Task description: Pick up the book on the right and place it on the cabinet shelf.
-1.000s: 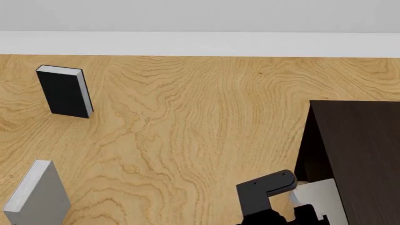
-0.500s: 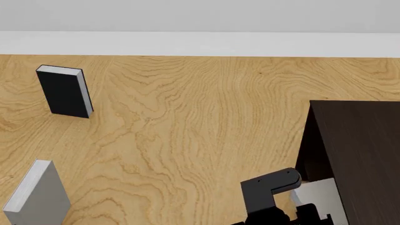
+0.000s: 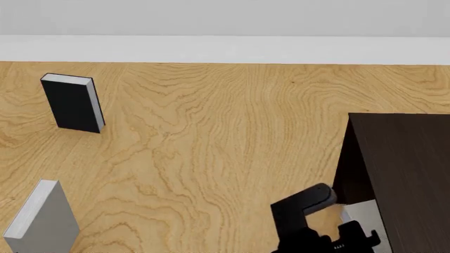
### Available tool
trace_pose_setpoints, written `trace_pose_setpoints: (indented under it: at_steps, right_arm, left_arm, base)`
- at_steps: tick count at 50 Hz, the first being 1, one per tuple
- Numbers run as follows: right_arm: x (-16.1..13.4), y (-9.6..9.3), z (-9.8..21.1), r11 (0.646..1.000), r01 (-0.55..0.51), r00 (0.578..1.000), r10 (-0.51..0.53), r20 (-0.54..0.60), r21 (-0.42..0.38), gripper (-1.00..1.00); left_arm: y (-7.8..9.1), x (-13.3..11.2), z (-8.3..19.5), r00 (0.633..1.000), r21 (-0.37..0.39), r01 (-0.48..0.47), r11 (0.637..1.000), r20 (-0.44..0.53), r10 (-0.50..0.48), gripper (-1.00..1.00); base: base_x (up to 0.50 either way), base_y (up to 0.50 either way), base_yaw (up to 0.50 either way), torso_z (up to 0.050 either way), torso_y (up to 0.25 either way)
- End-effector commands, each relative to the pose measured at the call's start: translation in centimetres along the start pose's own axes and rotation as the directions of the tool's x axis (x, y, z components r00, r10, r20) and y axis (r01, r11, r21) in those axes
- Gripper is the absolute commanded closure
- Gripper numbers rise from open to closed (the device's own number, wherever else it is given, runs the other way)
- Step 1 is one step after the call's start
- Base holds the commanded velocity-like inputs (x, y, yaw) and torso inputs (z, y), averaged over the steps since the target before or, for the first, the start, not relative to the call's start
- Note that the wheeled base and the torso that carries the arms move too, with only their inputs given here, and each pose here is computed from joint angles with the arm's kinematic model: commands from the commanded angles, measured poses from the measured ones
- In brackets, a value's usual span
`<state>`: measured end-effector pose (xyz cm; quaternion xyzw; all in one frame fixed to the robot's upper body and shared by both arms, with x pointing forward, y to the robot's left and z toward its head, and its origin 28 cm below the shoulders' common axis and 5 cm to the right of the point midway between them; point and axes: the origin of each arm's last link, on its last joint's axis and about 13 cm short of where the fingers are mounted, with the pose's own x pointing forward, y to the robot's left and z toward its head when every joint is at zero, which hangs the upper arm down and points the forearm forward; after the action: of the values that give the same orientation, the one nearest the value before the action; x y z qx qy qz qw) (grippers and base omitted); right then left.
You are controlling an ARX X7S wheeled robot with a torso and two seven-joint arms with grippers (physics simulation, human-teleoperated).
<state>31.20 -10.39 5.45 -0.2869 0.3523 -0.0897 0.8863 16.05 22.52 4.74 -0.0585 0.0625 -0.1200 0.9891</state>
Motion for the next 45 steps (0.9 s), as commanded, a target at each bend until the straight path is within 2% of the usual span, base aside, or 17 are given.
trace_pose_setpoints:
  at_steps: [1,28,45]
  right_arm:
    - [2.3,-3.8,-0.6,0.985,0.149,0.989,-0.146,-0.037,0.088,-1.0]
    - [2.5,-4.5,-0.3,0.979,0.159,0.987,-0.156,-0.03,0.126,-1.0]
    - [0.4,-4.0,1.1,0.987,0.11,0.99,-0.119,0.073,0.117,-1.0]
  left_arm:
    - [0.0,0.0,-0.1,1.0,0.0,-0.001,1.0,-0.002,0.001,-1.0]
    - [-0.1,-0.4,0.1,1.0,-0.001,0.005,1.0,0.006,-0.005,-1.0]
    - [-0.1,-0.4,0.1,1.0,0.001,0.004,1.0,0.008,-0.004,-1.0]
  base:
    - [0.02,-0.01,0.0,0.0,0.0]
    - [0.02,-0.01,0.0,-0.005,0.0]
    - [0.0,0.0,0.0,0.0,0.0]
